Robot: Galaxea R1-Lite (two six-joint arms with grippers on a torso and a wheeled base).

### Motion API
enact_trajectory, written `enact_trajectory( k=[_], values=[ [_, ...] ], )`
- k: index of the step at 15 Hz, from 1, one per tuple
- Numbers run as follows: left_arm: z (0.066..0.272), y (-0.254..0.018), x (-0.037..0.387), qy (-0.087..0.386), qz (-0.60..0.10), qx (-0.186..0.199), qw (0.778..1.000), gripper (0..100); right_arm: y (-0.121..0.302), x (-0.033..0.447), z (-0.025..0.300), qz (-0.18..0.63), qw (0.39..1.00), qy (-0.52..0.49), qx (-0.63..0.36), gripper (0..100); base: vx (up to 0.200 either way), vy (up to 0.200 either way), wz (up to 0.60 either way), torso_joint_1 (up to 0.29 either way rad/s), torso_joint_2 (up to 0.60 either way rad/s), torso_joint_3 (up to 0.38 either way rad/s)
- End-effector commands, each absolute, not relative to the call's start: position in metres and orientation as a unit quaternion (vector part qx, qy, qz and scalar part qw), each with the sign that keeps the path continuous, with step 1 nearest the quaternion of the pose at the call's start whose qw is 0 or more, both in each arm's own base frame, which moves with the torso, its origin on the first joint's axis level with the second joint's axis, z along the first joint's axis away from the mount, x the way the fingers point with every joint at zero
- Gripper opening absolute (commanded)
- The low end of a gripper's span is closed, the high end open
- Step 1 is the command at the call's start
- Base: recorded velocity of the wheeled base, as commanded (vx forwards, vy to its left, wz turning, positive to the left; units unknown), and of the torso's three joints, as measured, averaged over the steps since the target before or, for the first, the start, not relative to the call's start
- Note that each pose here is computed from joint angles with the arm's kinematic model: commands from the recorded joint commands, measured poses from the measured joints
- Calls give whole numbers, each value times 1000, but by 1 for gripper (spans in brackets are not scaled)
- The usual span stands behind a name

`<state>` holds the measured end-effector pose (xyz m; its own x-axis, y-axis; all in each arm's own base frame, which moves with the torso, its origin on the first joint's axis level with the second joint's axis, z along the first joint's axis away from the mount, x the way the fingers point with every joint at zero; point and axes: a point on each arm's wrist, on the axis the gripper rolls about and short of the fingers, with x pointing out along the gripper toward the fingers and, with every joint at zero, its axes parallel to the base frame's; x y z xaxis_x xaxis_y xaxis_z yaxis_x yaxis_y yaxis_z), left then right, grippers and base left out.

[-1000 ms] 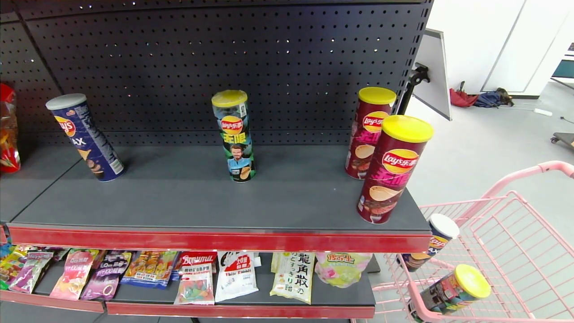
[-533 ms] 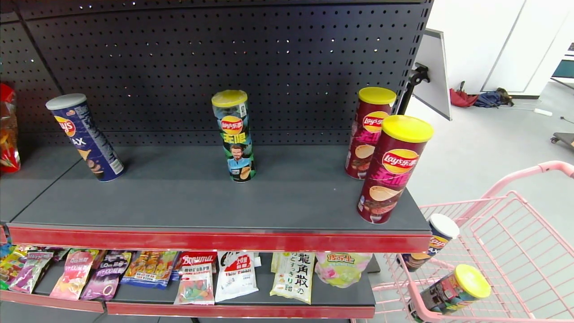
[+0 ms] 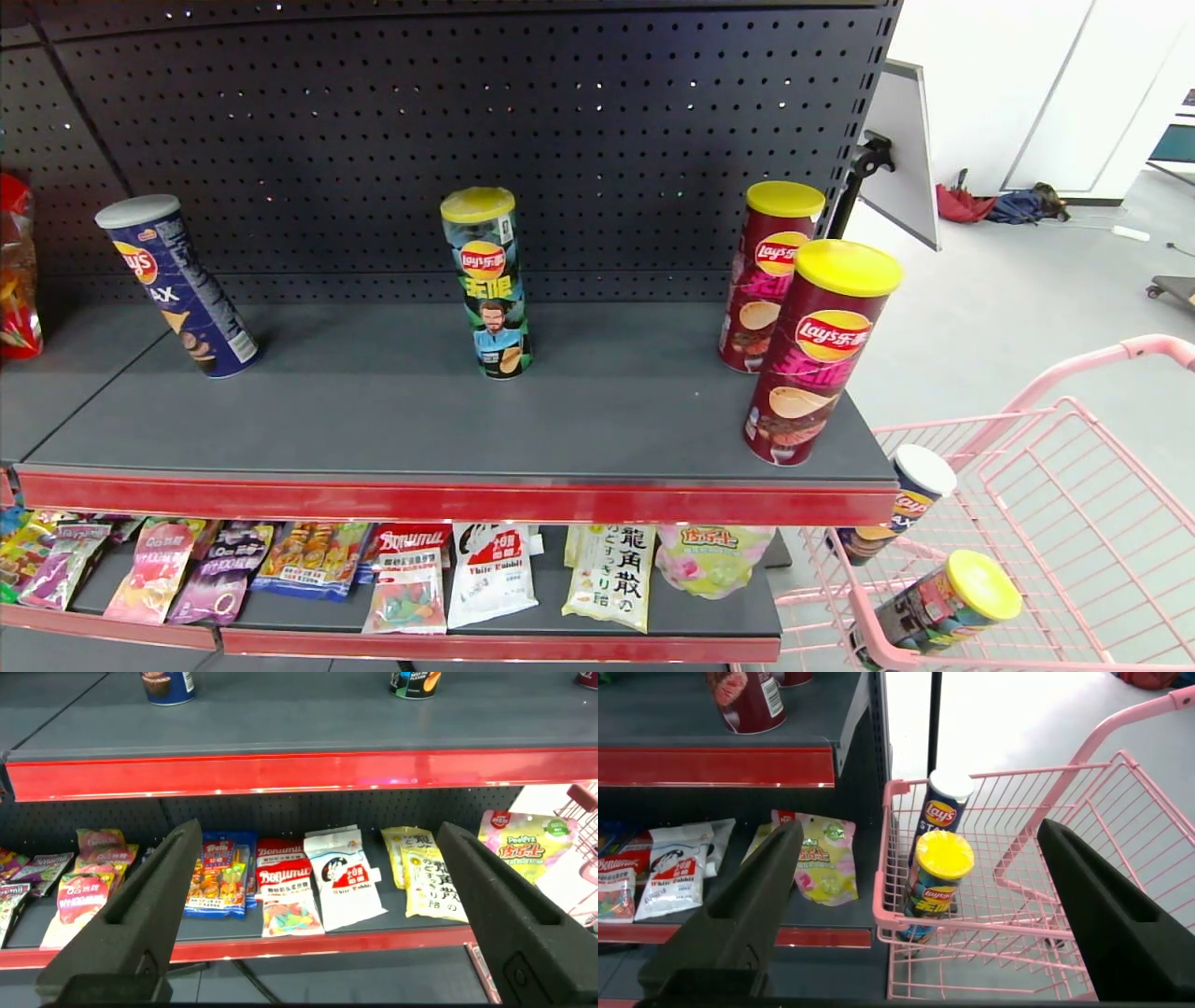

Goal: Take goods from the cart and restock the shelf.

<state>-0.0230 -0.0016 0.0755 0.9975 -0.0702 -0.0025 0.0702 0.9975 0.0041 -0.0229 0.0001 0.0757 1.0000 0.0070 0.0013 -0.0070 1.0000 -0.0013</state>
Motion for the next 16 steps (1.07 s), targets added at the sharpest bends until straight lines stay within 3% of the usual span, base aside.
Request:
enact_trajectory(
  k=[1, 3, 13, 16],
  values=[
    [75, -2, -23, 1, -35, 2, 999, 100, 0, -23, 75, 4, 1000, 0, 0, 100, 0, 0, 0, 0, 0, 0],
    [75, -2, -23, 1, -35, 2, 999, 100, 0, -23, 75, 4, 1000, 0, 0, 100, 0, 0, 0, 0, 0, 0],
    [75, -2, -23, 1, -35, 2, 999, 100, 0, -23, 75, 5, 1000, 0, 0, 100, 0, 0, -600, 1, 3, 4],
    [75, -2, -23, 1, -35, 2, 999, 100, 0, -23, 76, 5, 1000, -1, 0, 100, 0, 0, 0, 0, 0, 0]
  ],
)
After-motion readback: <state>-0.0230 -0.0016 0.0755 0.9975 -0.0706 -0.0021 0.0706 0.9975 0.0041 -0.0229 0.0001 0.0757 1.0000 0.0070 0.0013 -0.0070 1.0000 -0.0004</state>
